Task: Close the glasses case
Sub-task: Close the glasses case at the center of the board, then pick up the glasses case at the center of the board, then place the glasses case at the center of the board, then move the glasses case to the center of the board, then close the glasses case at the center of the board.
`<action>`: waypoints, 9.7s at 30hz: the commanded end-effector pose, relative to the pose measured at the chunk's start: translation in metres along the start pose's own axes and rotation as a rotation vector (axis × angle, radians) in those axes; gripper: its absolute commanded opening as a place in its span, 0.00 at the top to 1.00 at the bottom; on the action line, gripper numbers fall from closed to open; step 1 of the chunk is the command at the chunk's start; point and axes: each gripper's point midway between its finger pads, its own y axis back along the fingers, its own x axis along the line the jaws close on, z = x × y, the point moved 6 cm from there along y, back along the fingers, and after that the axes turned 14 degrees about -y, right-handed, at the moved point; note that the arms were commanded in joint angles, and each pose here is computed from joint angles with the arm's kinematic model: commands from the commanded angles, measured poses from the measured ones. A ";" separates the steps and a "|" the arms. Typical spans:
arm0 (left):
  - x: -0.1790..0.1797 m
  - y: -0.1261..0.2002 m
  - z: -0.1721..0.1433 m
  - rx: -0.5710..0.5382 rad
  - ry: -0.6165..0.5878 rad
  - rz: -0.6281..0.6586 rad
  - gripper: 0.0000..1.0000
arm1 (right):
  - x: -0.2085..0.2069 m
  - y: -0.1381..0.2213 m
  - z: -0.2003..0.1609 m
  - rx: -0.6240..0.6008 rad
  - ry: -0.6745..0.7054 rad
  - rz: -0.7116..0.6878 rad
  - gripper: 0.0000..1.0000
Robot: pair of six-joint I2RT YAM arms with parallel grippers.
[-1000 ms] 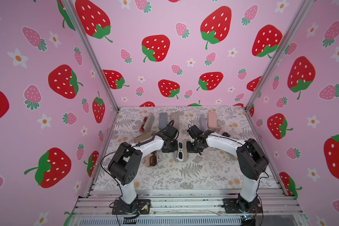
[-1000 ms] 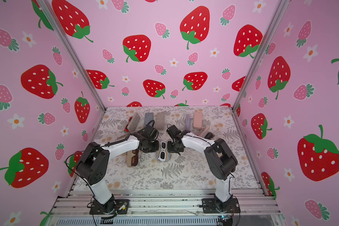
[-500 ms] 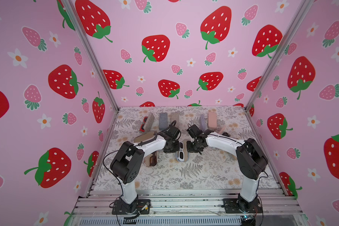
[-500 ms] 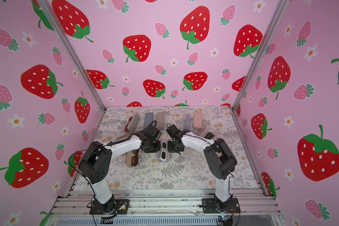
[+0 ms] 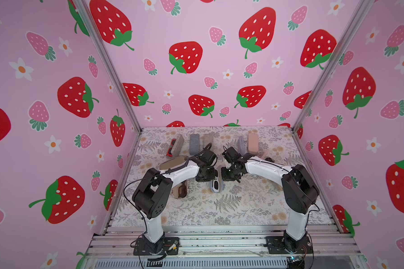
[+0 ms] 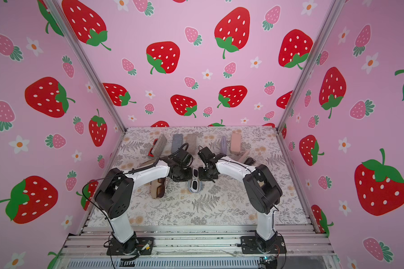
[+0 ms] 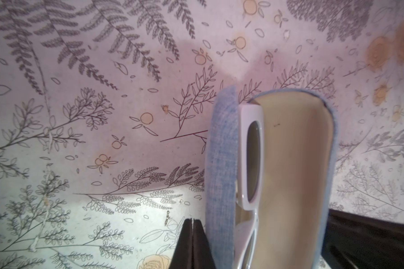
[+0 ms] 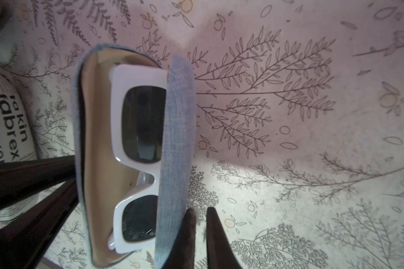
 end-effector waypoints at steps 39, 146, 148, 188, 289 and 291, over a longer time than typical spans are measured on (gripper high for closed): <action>0.020 0.057 -0.002 -0.180 0.076 -0.101 0.84 | 0.034 0.036 -0.011 -0.163 0.017 -0.095 0.34; 0.158 0.064 -0.099 -0.041 0.370 0.181 0.62 | 0.008 0.063 0.037 -0.209 0.021 -0.041 0.40; 0.158 0.064 -0.099 -0.038 0.364 0.178 0.70 | 0.008 0.063 0.037 -0.210 0.019 -0.041 0.40; 0.044 0.035 -0.017 -0.042 0.101 0.073 0.91 | -0.018 0.083 0.018 -0.267 -0.019 -0.079 0.39; 0.028 0.021 0.021 -0.062 0.066 -0.022 1.00 | -0.083 0.037 -0.013 -0.136 -0.180 -0.133 1.00; 0.028 0.014 0.020 -0.048 0.070 -0.027 1.00 | -0.084 0.031 -0.013 -0.126 -0.182 -0.138 1.00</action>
